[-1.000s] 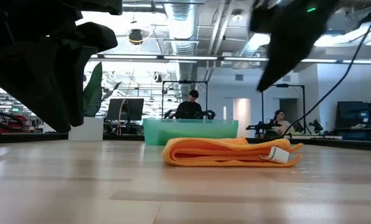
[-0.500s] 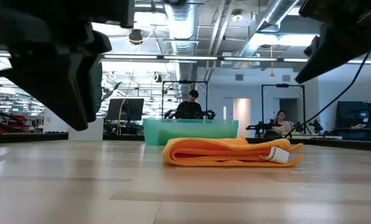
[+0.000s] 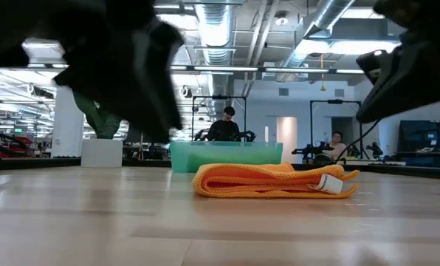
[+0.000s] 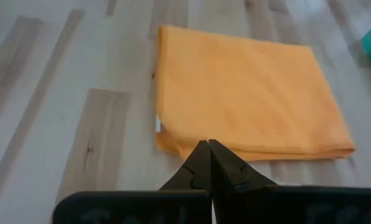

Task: Roll microfiber towels into tight, uniform cylinder then place into a basket
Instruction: Roll the orange towel

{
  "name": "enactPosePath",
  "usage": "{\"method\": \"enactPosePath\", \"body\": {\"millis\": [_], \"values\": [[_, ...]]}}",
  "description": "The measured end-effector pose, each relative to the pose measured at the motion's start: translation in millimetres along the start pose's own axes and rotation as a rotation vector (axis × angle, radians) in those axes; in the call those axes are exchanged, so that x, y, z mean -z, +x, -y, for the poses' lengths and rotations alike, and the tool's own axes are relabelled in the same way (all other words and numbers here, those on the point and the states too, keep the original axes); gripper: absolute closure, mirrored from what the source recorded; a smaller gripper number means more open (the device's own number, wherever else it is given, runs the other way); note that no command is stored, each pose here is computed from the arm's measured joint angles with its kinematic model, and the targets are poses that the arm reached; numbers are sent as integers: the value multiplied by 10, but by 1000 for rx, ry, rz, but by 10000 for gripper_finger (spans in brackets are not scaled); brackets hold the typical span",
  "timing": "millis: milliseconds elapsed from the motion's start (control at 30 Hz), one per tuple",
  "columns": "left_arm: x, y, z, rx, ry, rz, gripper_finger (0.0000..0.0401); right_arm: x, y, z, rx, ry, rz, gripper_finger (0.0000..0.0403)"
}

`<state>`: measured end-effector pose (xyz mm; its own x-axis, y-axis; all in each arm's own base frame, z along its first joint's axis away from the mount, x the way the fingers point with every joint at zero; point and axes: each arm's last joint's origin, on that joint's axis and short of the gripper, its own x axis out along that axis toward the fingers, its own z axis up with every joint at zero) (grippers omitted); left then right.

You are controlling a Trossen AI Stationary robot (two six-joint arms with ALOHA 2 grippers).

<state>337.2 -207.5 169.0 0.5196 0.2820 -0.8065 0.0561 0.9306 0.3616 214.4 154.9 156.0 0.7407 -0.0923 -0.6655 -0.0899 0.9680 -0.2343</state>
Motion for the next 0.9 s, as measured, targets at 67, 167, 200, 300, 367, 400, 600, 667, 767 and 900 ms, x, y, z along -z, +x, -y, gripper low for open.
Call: {"method": "enactPosePath", "body": {"millis": [67,167,200,300,367,400,600,667,767,900], "values": [[-62,-9,30,15,22,63,218,26,71,-15,-9,-4,-20,390],[-94,-9,37,26,34,90,218,16,163,-24,-32,2,-34,385],[-95,-8,35,26,34,90,218,6,183,-25,-38,4,-42,381],[-97,-5,28,16,31,92,218,-113,221,-48,-78,26,-34,360],[-98,-2,24,16,30,92,218,-177,246,-61,-95,19,-31,343],[-98,-2,23,16,29,92,218,-196,251,-72,-103,11,-32,334],[-109,8,10,21,22,94,218,-234,349,-144,-110,-23,-45,278],[-115,19,-8,19,17,92,218,-208,406,-173,-107,-29,-55,255],[-120,28,-25,9,30,93,218,-145,503,-200,-101,-91,-77,218],[-144,49,-58,8,37,101,218,-102,603,-244,-99,-164,-67,173]]}}
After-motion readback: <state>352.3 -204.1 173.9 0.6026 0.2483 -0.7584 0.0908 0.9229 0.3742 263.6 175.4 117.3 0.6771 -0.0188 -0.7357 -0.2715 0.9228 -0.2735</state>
